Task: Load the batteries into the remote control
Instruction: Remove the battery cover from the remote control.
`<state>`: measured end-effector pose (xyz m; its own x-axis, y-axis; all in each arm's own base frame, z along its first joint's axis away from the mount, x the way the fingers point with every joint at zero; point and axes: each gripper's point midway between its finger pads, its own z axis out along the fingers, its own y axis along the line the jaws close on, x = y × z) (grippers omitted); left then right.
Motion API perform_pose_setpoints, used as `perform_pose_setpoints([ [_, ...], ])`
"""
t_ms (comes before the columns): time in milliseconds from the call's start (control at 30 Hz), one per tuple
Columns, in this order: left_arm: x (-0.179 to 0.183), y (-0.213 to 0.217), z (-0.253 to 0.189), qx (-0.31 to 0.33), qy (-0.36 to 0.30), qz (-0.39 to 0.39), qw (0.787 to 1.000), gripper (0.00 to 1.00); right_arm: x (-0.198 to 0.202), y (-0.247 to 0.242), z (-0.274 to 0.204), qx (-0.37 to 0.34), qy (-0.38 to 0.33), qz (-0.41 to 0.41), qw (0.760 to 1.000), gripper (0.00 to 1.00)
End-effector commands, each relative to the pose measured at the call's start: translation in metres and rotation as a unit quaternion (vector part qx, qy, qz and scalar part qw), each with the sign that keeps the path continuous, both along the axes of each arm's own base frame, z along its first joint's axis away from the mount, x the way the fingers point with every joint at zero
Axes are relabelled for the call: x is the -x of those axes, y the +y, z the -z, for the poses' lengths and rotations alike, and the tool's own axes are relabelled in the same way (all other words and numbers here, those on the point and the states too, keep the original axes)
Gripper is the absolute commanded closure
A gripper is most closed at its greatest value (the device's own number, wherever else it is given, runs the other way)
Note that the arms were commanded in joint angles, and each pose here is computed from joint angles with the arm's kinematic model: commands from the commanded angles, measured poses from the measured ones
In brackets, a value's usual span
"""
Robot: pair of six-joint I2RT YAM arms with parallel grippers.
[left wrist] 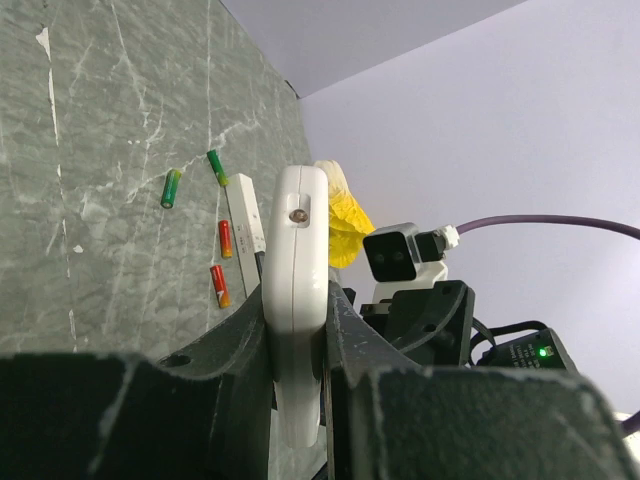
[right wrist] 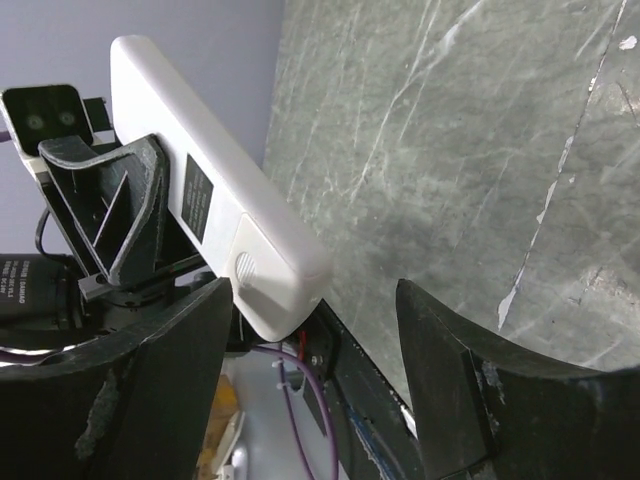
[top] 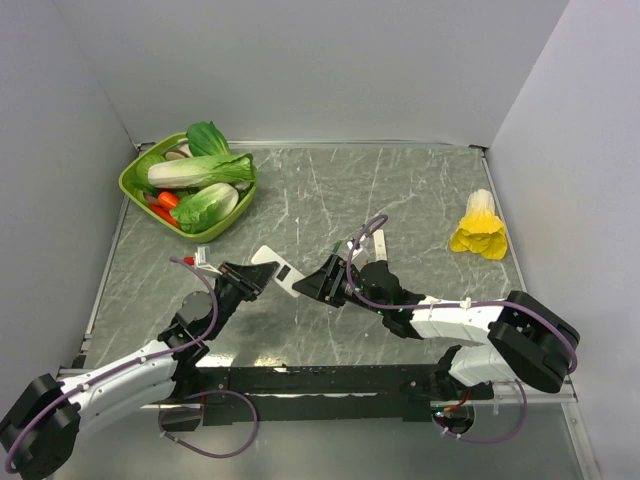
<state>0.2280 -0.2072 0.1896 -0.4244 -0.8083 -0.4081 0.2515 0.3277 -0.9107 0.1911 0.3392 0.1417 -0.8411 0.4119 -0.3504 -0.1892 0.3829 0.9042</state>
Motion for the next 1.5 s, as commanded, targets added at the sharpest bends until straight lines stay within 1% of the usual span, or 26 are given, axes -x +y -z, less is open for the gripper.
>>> perform_pose_setpoints([
  [0,0.002,0.001,-0.021,0.038,-0.026,0.001,0.999,0.99,-0.004,0.004,-0.013,-0.043,-0.002,0.012,0.999,0.28],
  [233,0.004,0.002,-0.02,0.051,-0.025,0.005,0.998,0.99,-0.004,0.007,-0.008,-0.063,0.008,0.01,0.998,0.39],
  [400,0.006,0.003,-0.022,0.069,-0.028,0.006,0.997,0.99,-0.002,0.009,-0.005,-0.072,0.014,0.005,0.997,0.44],
  [433,0.006,0.003,-0.023,0.071,-0.028,0.007,0.997,0.99,-0.002,0.009,-0.004,-0.07,0.014,0.005,0.997,0.48],
  [533,0.006,0.006,-0.028,0.079,-0.035,0.001,0.996,0.99,0.0,0.006,0.004,-0.063,0.024,0.008,0.998,0.54],
  [600,0.005,0.009,-0.032,0.085,-0.037,-0.007,0.996,0.99,0.002,0.004,0.013,-0.059,0.034,0.007,0.998,0.56],
  [833,0.003,0.026,-0.042,0.11,-0.045,-0.043,0.992,0.99,0.007,0.0,0.023,-0.058,0.044,0.007,0.997,0.73],
  [1000,0.002,0.034,-0.046,0.122,-0.05,-0.055,0.99,0.99,0.008,-0.004,0.024,-0.053,0.043,0.01,0.998,0.75],
  [1133,0.0,0.036,-0.043,0.11,-0.045,-0.065,0.991,0.99,0.009,-0.008,0.025,-0.055,0.042,0.015,0.998,0.77],
  [1300,-0.005,0.035,-0.027,0.081,-0.031,-0.072,0.994,0.99,0.01,-0.011,0.022,-0.06,0.037,0.016,0.997,0.79],
  [1467,-0.009,0.028,-0.008,0.031,-0.018,-0.069,0.997,0.99,0.01,-0.012,0.02,-0.058,0.033,0.016,0.998,0.79],
])
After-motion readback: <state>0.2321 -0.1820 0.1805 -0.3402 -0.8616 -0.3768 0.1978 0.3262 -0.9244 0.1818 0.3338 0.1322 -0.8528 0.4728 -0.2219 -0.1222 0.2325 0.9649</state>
